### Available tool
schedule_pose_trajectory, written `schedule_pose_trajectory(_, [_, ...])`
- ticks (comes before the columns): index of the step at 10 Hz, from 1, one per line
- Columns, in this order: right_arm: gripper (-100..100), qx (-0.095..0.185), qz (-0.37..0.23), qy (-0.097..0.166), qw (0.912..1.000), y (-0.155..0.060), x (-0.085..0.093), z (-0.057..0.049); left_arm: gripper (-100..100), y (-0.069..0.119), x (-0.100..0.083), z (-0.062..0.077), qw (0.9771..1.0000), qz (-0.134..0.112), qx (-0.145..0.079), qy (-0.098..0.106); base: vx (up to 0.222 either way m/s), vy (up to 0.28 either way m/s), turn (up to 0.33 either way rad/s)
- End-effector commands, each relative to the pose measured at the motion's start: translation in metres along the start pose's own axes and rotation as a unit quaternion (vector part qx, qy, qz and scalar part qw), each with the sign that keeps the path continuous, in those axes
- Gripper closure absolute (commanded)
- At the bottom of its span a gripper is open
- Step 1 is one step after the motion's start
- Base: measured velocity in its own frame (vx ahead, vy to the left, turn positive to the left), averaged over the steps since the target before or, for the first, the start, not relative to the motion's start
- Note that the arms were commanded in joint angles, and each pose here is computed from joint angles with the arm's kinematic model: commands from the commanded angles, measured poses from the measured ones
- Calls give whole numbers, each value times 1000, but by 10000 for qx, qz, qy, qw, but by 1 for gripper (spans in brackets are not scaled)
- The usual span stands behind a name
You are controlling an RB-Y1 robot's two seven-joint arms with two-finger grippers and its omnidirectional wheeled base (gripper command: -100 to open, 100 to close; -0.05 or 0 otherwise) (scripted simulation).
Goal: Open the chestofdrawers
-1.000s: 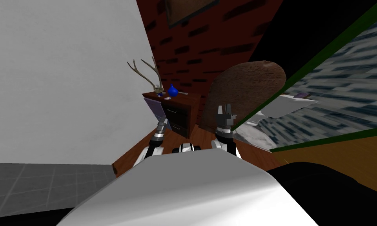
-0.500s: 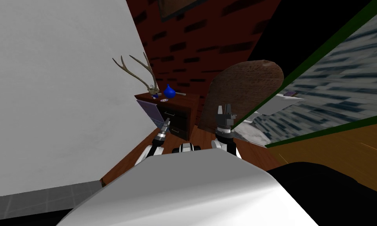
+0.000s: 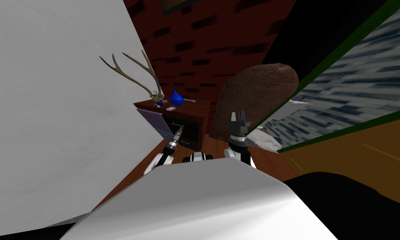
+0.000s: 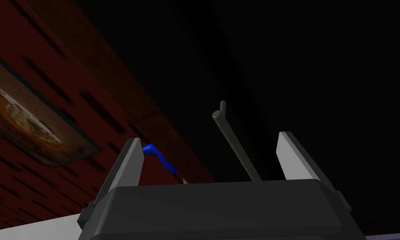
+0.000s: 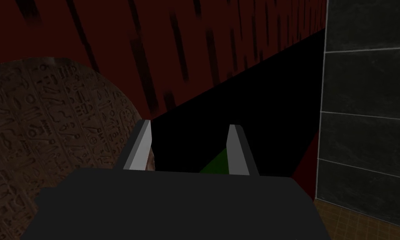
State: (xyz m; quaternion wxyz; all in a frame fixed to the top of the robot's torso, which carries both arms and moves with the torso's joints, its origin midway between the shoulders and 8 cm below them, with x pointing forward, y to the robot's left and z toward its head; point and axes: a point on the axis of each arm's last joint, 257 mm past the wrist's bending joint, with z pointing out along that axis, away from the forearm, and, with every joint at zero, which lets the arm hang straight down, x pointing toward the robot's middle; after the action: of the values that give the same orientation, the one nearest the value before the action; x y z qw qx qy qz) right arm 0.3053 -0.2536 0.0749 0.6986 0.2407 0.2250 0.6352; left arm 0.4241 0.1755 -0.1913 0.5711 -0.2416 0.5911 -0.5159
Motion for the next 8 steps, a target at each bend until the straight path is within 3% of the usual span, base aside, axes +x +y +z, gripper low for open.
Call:
schedule_pose_trajectory(1, [0,0,0,0,10000,0,0,0,-100,9,5,-1,9999,67,-92,94,46,33,-22])
schedule_pose_trajectory(3, [0,0,0,-1,10000,0,0,0,-100,7,3,-1,9999,78,-97,99,75,-7,-5])
schedule_pose_trajectory(4, [0,0,0,-1,10000,0,0,0,100,7,3,-1,9999,75,-102,97,9,-1,1])
schedule_pose_trajectory(8, [0,-1,0,0,10000,0,0,0,100,-3,6,-10,9998,56,-44,171,-153,77,44])
